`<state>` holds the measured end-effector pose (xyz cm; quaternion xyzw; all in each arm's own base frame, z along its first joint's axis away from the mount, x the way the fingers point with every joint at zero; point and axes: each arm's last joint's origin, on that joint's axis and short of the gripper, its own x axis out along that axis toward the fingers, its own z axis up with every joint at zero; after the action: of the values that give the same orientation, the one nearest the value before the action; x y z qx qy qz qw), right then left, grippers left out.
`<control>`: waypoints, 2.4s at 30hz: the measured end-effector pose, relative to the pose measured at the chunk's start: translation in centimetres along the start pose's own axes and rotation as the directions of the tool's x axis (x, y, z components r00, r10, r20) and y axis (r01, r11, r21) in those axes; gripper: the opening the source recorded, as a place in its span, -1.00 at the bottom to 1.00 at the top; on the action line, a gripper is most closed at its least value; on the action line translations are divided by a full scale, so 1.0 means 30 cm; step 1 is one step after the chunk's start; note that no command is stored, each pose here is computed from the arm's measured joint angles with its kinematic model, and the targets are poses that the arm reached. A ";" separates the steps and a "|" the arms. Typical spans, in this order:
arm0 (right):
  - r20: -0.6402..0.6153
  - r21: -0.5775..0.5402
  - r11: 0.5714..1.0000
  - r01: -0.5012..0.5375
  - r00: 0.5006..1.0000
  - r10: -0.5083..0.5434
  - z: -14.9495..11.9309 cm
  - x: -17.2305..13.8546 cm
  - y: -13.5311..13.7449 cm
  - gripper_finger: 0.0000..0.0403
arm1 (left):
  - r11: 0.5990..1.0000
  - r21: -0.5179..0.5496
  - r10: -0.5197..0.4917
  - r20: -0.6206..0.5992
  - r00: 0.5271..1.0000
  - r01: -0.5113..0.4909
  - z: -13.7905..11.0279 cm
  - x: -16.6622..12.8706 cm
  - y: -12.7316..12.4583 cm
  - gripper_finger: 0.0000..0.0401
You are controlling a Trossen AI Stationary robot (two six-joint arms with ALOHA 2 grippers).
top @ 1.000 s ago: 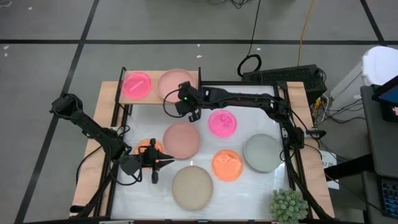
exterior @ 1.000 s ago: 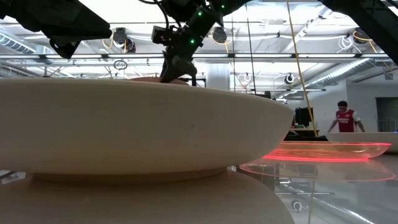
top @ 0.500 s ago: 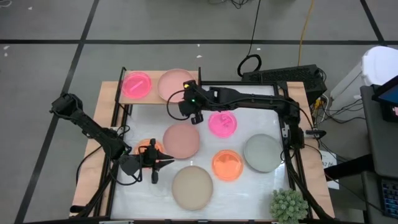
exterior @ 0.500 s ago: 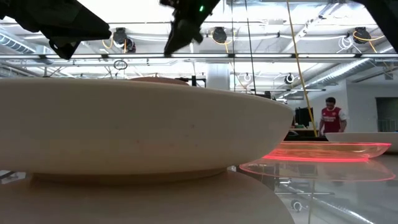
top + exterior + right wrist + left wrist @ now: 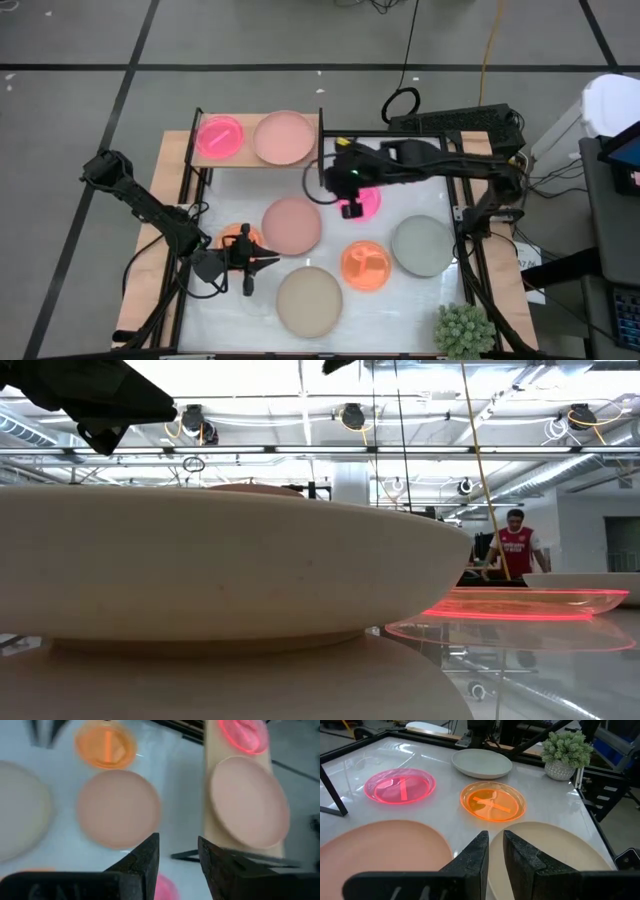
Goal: Place and stack plates onto a shelf
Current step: Stack the left small orange plate on top of the small pink plate on the shelf
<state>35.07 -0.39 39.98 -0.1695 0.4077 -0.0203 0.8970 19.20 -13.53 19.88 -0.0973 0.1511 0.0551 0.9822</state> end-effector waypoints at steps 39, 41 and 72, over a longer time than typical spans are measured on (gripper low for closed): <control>0.214 0.207 0.951 -0.229 0.959 0.184 -0.616 0.014 0.425 -0.41 | 0.997 0.019 -0.076 -0.183 0.980 0.081 -0.047 -0.003 0.010 -0.69; 0.214 0.204 0.951 -0.231 0.959 0.187 -0.616 0.014 0.428 -0.41 | 0.997 0.013 -0.075 -0.237 0.969 0.080 -0.062 -0.006 0.017 -0.69; 0.210 0.199 0.952 -0.230 0.959 0.188 -0.617 0.014 0.428 -0.41 | 0.997 0.072 0.029 -0.607 0.794 0.019 -0.167 -0.058 0.085 -0.68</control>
<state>20.37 6.31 24.26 -0.0252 0.3319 0.0460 0.9419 15.76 -12.24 15.30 -0.0728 0.4604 0.0180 0.8845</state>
